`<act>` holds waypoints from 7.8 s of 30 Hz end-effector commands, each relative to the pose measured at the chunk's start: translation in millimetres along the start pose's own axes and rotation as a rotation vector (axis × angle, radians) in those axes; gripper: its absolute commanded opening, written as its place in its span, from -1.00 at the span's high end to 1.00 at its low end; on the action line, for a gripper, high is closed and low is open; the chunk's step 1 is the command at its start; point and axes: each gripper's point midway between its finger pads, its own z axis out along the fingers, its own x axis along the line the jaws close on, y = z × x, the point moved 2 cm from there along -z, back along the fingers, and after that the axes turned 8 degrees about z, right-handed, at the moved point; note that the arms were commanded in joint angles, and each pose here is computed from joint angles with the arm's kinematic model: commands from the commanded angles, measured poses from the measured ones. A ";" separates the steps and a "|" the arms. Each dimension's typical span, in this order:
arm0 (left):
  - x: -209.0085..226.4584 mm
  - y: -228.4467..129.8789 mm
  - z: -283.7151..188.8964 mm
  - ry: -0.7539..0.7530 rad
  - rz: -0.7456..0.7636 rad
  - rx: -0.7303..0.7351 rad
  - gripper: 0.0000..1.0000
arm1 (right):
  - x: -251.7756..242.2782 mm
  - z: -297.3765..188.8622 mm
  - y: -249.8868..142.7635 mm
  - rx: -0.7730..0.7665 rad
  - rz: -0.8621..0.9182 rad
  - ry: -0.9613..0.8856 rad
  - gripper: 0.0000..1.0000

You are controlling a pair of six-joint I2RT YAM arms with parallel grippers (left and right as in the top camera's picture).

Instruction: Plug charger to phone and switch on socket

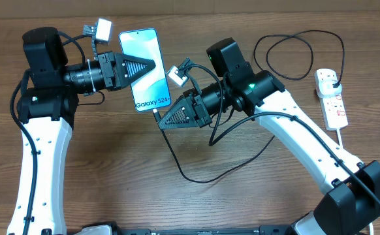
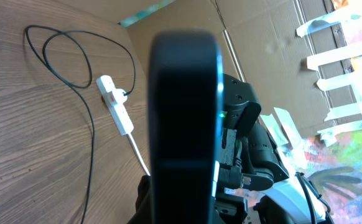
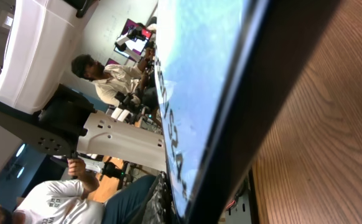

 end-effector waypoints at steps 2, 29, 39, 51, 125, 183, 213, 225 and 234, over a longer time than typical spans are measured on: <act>-17.3 -1.9 -3.6 -0.041 0.031 0.013 0.91 | 11.7 -1.1 3.0 -0.007 -0.048 0.004 0.92; -1.6 -18.7 -3.8 0.023 0.005 0.033 0.92 | 24.9 -3.3 43.6 -0.105 -0.040 0.000 0.92; -1.0 -20.6 -3.9 0.025 -0.005 0.037 0.92 | 12.8 -5.6 53.5 -0.169 -0.013 -0.078 0.93; 0.5 -20.1 -3.9 0.035 -0.005 0.034 0.92 | 11.8 -20.6 48.0 -0.151 0.015 -0.048 -0.25; -31.6 -18.2 -5.8 -0.161 0.162 0.070 0.91 | 3.0 -0.7 26.9 -0.087 0.025 -0.086 0.92; -28.4 -17.8 -5.3 -0.140 0.146 0.065 0.91 | -124.7 -115.5 -50.6 -0.117 0.526 -0.868 -1.00; -26.5 -19.0 -5.2 -0.131 0.125 0.066 0.92 | -124.9 -115.6 -50.0 -0.119 0.523 -0.869 -0.84; -26.6 -19.1 -5.2 -0.132 0.125 0.066 0.91 | -124.9 -115.6 -50.0 -0.119 0.523 -0.869 -0.94; -26.6 -19.1 -5.2 -0.132 0.125 0.066 0.91 | -124.9 -115.6 -50.0 -0.119 0.523 -0.869 -0.96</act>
